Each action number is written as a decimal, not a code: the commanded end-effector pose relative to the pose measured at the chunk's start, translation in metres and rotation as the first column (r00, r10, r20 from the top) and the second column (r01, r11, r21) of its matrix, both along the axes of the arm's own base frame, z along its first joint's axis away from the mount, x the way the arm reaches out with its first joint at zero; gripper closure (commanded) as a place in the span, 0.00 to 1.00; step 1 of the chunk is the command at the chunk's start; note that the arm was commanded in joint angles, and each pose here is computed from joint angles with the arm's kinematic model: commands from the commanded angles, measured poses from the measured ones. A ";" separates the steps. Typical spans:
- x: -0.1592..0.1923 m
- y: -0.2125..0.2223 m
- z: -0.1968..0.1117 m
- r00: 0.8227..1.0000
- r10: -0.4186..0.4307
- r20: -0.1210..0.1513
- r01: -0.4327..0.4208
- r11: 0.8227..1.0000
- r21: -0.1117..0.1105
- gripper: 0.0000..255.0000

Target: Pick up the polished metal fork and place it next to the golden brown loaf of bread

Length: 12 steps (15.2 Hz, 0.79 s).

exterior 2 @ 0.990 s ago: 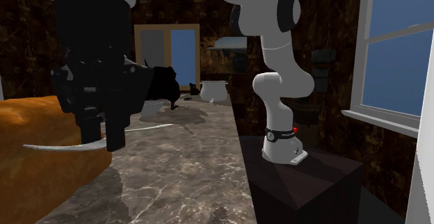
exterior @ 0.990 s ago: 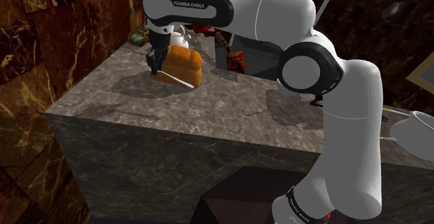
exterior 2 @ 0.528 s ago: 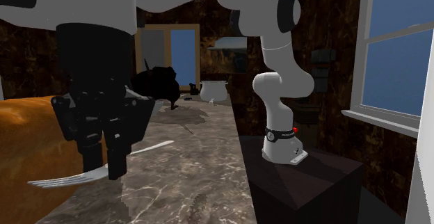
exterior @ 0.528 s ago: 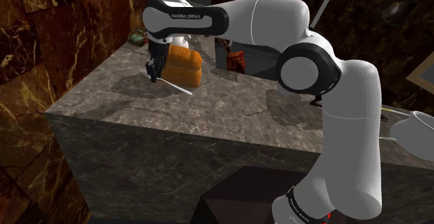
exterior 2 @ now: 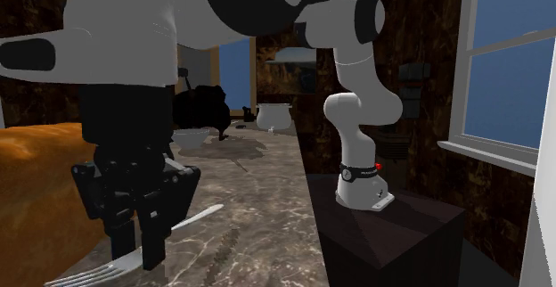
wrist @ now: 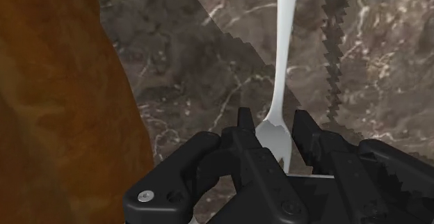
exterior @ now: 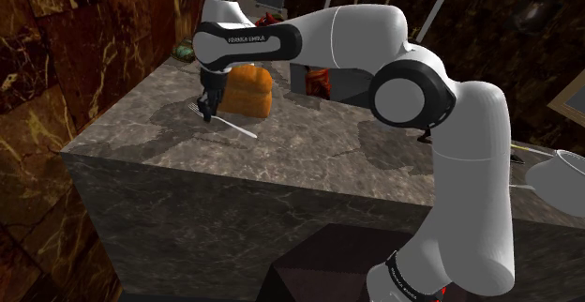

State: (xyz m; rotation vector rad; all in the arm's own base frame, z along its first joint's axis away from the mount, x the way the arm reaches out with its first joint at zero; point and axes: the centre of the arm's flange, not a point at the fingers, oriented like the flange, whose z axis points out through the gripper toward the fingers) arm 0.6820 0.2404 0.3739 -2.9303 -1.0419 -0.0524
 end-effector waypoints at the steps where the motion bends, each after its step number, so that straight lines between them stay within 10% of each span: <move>1: 0.000 0.001 -0.012 1.000 0.000 0.001 0.000 1.000 0.000 1.00; 12: 0.000 0.001 -0.030 1.000 0.000 0.001 0.000 1.000 0.000 1.00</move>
